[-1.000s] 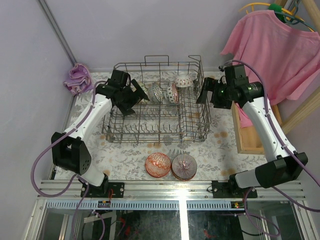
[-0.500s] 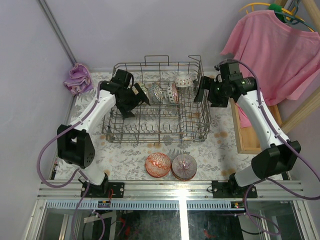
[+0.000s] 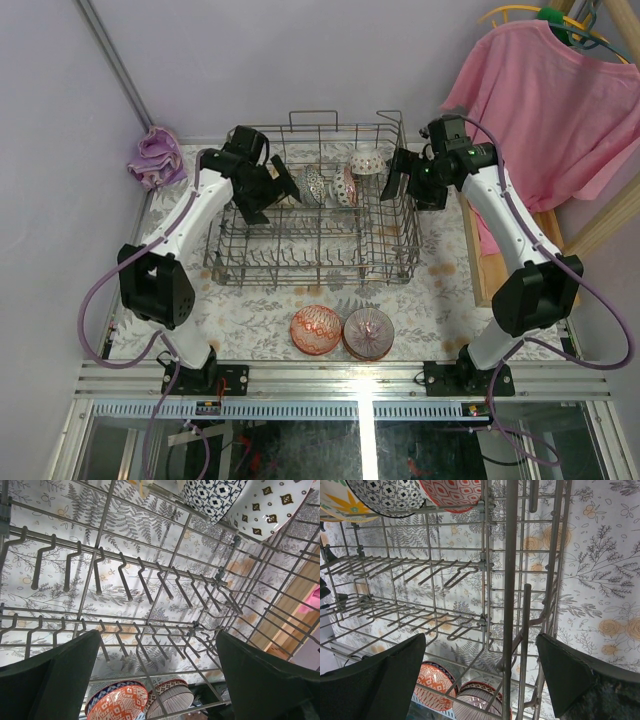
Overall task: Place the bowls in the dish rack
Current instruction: Adjust the dish rack at the center of the board.
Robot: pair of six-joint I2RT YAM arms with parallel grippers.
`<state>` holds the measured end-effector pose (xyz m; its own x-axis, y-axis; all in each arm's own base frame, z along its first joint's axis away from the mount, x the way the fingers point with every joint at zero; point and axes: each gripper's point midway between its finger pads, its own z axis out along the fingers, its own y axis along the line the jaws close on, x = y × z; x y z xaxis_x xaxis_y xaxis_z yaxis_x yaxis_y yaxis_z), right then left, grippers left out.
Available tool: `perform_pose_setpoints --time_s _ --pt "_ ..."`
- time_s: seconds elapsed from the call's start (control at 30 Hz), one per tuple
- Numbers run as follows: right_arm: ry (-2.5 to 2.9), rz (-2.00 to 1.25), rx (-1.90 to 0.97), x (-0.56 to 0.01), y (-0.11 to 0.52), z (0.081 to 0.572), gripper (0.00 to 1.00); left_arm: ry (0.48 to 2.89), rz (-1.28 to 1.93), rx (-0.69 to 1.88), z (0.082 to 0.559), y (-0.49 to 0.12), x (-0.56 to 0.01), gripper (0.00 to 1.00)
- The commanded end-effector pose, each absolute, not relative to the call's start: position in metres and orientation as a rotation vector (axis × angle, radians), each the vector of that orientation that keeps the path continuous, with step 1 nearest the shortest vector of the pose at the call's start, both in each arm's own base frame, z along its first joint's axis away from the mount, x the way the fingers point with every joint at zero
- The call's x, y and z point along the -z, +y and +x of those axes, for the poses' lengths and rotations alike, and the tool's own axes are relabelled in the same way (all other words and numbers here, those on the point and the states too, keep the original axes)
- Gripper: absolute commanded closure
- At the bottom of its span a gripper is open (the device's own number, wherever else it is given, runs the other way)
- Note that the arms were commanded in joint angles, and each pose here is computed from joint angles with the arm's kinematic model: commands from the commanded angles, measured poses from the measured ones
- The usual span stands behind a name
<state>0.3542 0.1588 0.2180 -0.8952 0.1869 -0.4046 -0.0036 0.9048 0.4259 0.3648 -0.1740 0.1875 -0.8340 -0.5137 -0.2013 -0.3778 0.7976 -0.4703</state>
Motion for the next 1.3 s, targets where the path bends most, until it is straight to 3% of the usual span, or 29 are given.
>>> perform_pose_setpoints --time_s 0.0,1.27 --pt "2.622 0.131 -0.680 -0.230 0.169 0.350 0.01 2.735 -0.663 0.585 0.350 -0.169 -0.190 0.00" --pt "2.576 0.130 -0.729 -0.252 0.172 0.345 0.01 2.824 -0.643 0.572 0.310 -0.158 -0.212 0.00"
